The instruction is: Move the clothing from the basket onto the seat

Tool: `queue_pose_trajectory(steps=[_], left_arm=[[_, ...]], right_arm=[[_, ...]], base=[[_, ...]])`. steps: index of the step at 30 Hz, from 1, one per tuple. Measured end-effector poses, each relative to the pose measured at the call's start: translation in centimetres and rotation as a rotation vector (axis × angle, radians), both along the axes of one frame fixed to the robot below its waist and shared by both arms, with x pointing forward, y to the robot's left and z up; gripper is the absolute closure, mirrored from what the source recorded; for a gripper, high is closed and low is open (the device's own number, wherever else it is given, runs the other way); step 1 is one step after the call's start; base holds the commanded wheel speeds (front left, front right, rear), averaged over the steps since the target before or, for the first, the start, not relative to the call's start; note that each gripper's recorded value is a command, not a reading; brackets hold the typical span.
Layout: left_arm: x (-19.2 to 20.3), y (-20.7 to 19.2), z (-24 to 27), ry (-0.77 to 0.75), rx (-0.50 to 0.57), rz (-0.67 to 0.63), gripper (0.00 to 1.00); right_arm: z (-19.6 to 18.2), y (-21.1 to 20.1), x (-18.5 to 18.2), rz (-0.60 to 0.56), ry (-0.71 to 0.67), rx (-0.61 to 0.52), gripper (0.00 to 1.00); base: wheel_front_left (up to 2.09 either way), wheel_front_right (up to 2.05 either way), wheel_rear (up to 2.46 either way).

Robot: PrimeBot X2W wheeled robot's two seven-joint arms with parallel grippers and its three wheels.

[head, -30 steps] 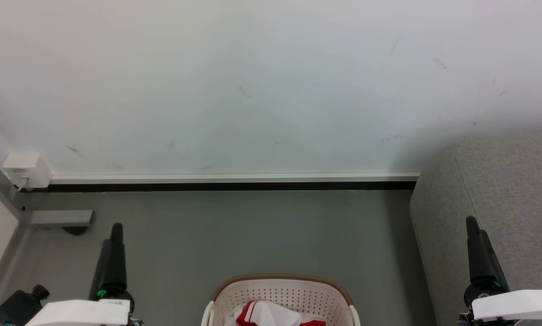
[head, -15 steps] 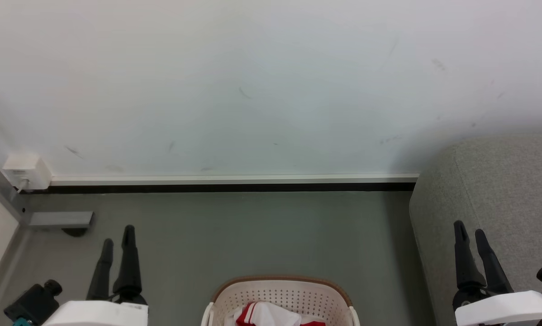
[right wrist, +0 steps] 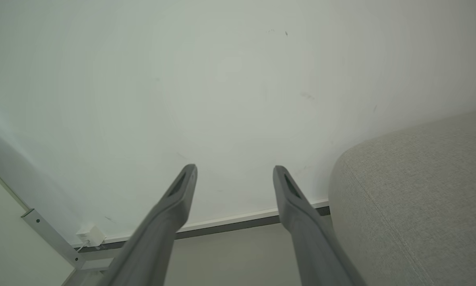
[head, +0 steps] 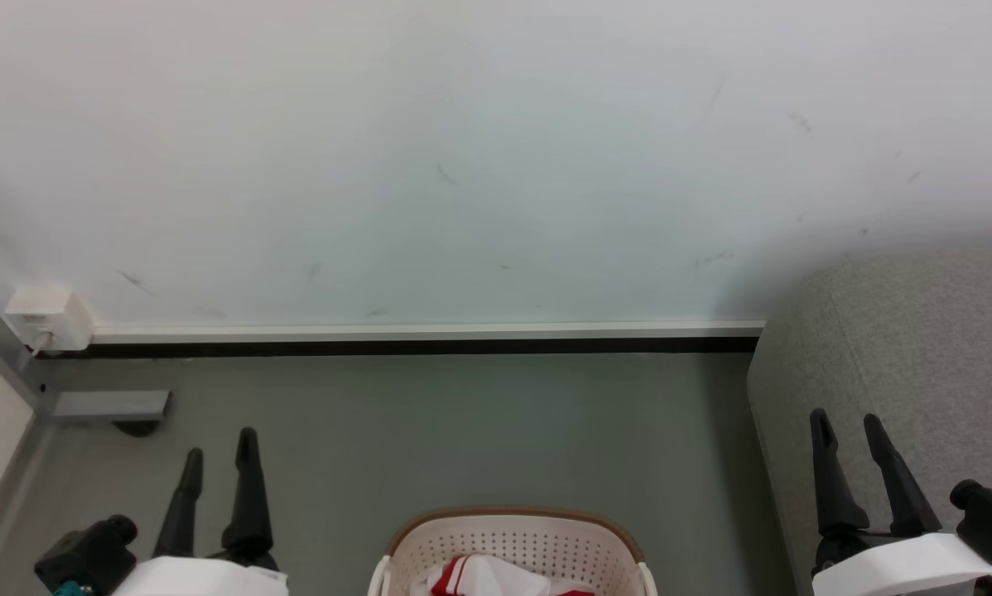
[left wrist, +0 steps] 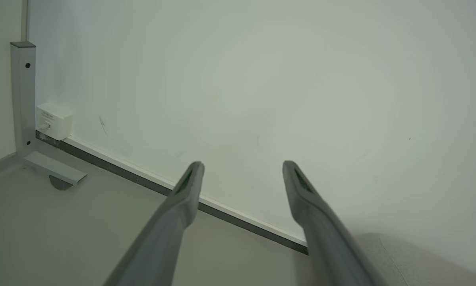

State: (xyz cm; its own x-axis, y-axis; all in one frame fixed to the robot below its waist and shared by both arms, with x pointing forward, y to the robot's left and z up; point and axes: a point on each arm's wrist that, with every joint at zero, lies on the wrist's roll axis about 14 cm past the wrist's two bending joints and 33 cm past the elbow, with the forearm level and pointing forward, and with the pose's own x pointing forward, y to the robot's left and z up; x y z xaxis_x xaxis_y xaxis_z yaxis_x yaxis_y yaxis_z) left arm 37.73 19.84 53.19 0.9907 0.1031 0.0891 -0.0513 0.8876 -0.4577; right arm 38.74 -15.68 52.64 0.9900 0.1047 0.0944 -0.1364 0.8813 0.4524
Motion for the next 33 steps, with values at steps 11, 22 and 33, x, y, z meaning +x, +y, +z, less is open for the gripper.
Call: queue_pose_trajectory(steps=[11,22,33], left_arm=[[-0.1,-0.1,0.3,-0.010,0.134,0.012,0.00],[-0.3,-0.1,1.0,-0.036,0.226,0.026,0.00],[-0.3,-0.4,1.4,-0.057,0.313,0.024,0.00]], right_arm=[[-0.1,-0.3,-0.1,-0.019,-0.017,-0.100,0.00],[0.1,0.2,-0.1,-0.010,-0.043,-0.187,0.00],[0.5,0.9,0.0,0.007,-0.073,-0.259,0.00]], base=[[0.00,0.00,0.00],[0.00,0.00,0.00],[0.00,0.00,0.00]])
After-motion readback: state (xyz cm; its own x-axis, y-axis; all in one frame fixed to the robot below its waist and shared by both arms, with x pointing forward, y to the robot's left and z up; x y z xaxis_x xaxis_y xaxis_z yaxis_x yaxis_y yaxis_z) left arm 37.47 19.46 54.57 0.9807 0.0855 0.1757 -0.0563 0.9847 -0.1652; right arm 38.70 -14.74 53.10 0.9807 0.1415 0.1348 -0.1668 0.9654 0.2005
